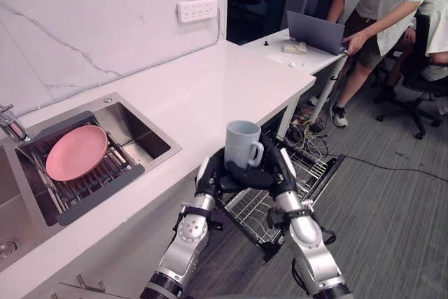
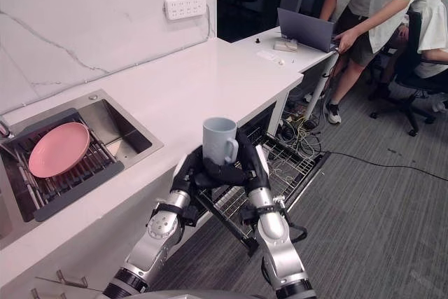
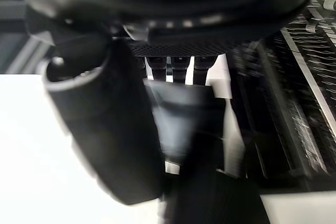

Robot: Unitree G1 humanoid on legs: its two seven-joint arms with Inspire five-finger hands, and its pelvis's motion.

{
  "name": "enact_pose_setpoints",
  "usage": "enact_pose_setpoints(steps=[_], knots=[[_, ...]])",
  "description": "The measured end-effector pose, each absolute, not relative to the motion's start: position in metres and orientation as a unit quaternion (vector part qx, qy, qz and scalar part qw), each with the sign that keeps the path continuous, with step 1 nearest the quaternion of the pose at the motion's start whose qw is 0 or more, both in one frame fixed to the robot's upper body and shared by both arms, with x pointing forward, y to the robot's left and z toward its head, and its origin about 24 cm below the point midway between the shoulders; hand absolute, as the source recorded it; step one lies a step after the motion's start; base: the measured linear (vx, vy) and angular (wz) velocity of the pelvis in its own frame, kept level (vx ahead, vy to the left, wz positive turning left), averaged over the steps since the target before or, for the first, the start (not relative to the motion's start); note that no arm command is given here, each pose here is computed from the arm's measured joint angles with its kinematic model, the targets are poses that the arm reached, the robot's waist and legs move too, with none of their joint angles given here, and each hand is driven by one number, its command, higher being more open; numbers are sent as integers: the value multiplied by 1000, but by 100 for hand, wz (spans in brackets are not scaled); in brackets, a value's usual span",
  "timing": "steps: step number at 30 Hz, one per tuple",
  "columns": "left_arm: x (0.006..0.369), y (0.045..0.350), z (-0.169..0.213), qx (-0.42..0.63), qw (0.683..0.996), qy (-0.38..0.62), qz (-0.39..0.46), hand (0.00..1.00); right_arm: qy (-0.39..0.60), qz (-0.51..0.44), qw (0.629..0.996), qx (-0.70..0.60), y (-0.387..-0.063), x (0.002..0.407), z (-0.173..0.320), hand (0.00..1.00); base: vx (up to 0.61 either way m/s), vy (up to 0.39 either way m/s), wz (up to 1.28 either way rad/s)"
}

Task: Walk over to the sink, pick up the cup, carry it to the dishwasher, place the cup inside the dishwasher, then close the dishwasher door

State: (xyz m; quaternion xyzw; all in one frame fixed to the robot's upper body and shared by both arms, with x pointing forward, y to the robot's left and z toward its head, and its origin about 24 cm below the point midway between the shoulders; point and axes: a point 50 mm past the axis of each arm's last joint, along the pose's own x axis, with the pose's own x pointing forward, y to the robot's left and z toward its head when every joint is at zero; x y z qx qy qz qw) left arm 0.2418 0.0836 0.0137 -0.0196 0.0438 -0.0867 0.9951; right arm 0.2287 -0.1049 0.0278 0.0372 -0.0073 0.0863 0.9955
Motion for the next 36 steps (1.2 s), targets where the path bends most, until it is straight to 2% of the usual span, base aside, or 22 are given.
enact_pose_setpoints(steps=[7,14,15,29,30,36], knots=[[242,83,14,-16,995,43,-90,30,-7,89,995,34,-106,229,28,90,0,0,-1],[237,74,12,-6,991,45,-128,30,-16,93,996,11,-111,236,32,90,0,0,0],[237,72,12,-7,990,45,-132,30,-17,89,996,8,-112,238,33,30,0,0,4],[242,69,20,-28,989,25,-141,30,-41,79,996,-8,-116,252,46,30,0,0,3],[242,69,20,-28,989,25,-141,90,-41,79,996,-8,-116,252,47,30,0,0,0],[240,68,19,-18,987,21,-160,90,-46,74,996,-24,-121,255,49,30,0,0,0]])
